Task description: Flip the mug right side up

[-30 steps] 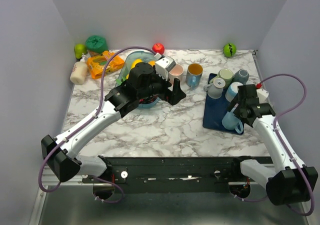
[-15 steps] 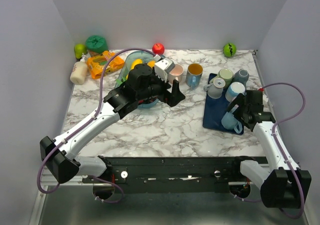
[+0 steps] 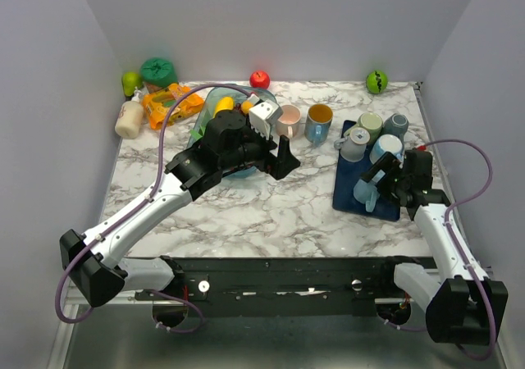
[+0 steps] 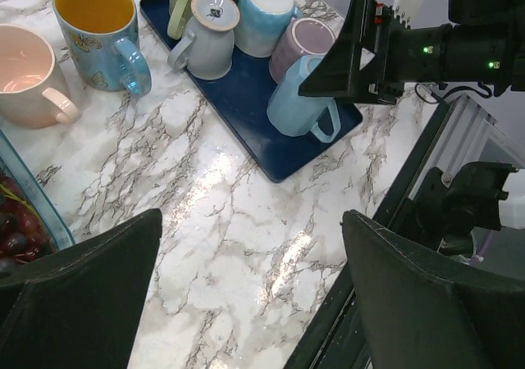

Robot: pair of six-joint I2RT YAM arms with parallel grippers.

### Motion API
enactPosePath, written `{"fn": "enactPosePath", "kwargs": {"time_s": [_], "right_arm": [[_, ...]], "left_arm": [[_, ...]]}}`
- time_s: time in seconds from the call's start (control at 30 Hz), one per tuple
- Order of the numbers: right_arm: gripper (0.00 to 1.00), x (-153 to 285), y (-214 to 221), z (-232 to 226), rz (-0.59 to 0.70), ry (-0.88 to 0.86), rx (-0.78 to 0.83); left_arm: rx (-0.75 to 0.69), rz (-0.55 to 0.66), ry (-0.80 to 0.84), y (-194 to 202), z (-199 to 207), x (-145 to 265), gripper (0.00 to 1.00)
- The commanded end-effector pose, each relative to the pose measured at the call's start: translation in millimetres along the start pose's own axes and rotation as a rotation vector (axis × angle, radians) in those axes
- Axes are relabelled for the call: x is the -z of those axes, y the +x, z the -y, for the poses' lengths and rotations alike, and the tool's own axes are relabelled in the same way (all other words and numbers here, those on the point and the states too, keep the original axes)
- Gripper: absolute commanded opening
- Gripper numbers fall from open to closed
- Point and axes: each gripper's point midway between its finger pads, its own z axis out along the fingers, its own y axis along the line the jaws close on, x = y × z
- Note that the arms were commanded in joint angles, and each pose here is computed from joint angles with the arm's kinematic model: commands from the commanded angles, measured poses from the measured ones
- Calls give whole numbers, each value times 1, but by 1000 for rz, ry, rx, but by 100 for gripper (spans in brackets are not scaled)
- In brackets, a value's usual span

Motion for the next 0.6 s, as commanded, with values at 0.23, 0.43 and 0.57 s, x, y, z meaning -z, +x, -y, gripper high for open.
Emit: {"fn": "enactPosePath", "kwargs": {"time_s": [0.23, 0.43, 0.57], "right_arm": [[93, -4, 18, 6, -84, 100, 132], [83, -6, 20, 4, -34, 250, 193], [73, -9, 20, 5, -8, 297, 230]], "left_arm": [[6, 25, -4, -5, 2, 6, 99], [8, 24, -12, -2, 0, 9, 99], [11, 26, -13, -1, 0, 10, 99]]}}
